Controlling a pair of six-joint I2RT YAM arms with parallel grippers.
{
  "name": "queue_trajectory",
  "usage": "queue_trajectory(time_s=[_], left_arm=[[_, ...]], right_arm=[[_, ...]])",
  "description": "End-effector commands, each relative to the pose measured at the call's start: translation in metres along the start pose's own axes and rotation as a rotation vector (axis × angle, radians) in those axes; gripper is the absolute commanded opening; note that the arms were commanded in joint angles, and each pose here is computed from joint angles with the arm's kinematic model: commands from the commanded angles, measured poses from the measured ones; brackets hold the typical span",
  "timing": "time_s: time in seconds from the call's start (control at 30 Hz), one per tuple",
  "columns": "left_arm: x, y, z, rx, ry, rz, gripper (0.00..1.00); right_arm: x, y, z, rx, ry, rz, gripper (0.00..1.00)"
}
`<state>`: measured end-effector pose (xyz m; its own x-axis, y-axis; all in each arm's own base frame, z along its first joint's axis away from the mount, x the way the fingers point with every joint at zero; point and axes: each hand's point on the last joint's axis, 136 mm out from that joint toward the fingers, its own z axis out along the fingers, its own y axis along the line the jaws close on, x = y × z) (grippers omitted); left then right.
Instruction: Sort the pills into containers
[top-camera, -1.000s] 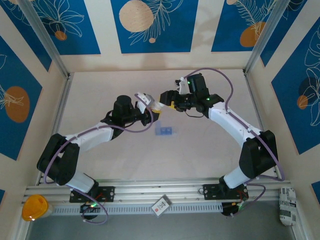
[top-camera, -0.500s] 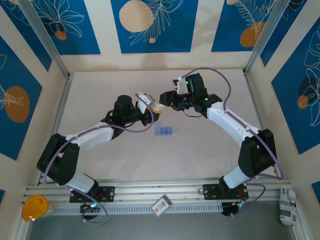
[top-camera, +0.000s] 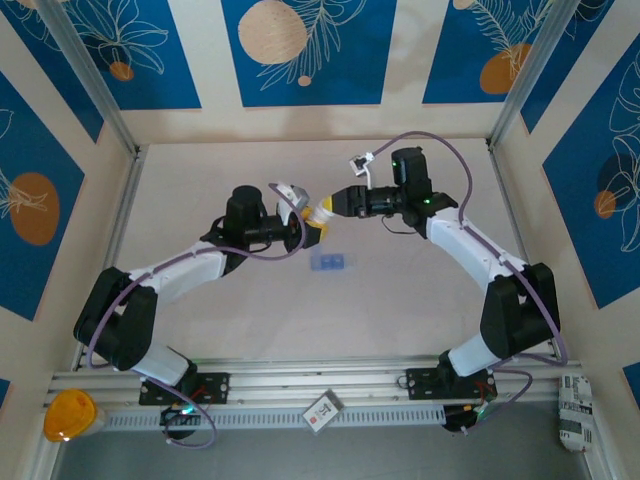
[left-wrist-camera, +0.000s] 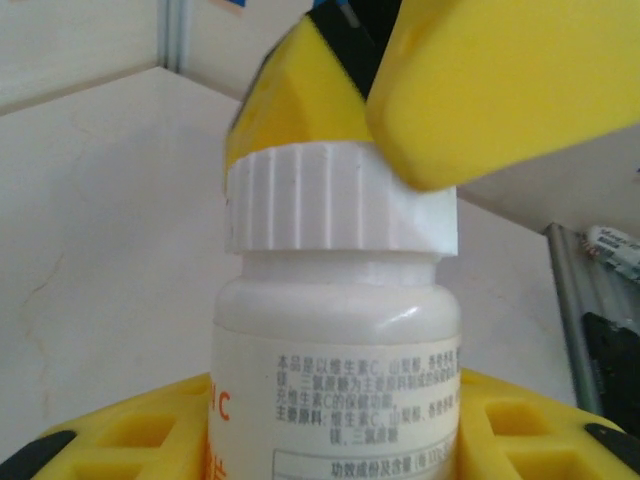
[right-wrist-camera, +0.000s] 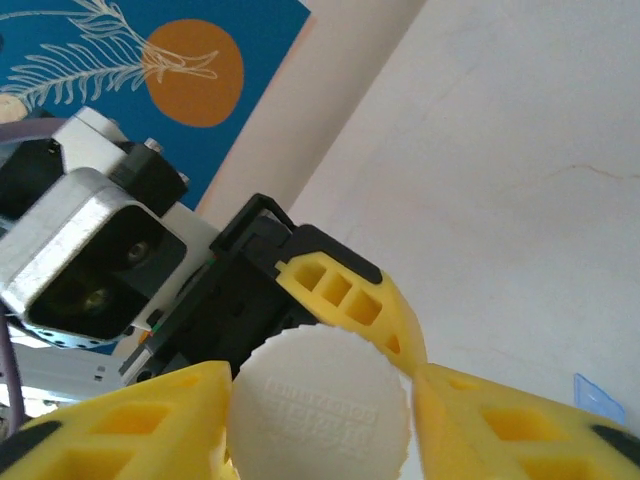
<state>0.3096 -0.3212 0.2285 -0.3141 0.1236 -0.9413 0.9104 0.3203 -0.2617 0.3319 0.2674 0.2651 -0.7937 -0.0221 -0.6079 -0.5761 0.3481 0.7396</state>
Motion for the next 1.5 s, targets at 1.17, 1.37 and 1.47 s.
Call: queue_trajectory(time_s=[1.17,1.37,1.47], left_arm=[[0.003,0.022,0.005,-0.161,0.052,0.171,0.00],[0.003,0.022,0.005,-0.162,0.048,0.164,0.00],[0.000,0.020,0.005,-0.149,0.038,0.157,0.00]], right_arm=[[0.001,-0.014,0.024,0.234,-0.069,0.354,0.64],[0.004,-0.013,0.023,0.237,-0.070,0.335,0.45],[0.003,-0.013,0.020,0.235,-0.070,0.298,0.42]])
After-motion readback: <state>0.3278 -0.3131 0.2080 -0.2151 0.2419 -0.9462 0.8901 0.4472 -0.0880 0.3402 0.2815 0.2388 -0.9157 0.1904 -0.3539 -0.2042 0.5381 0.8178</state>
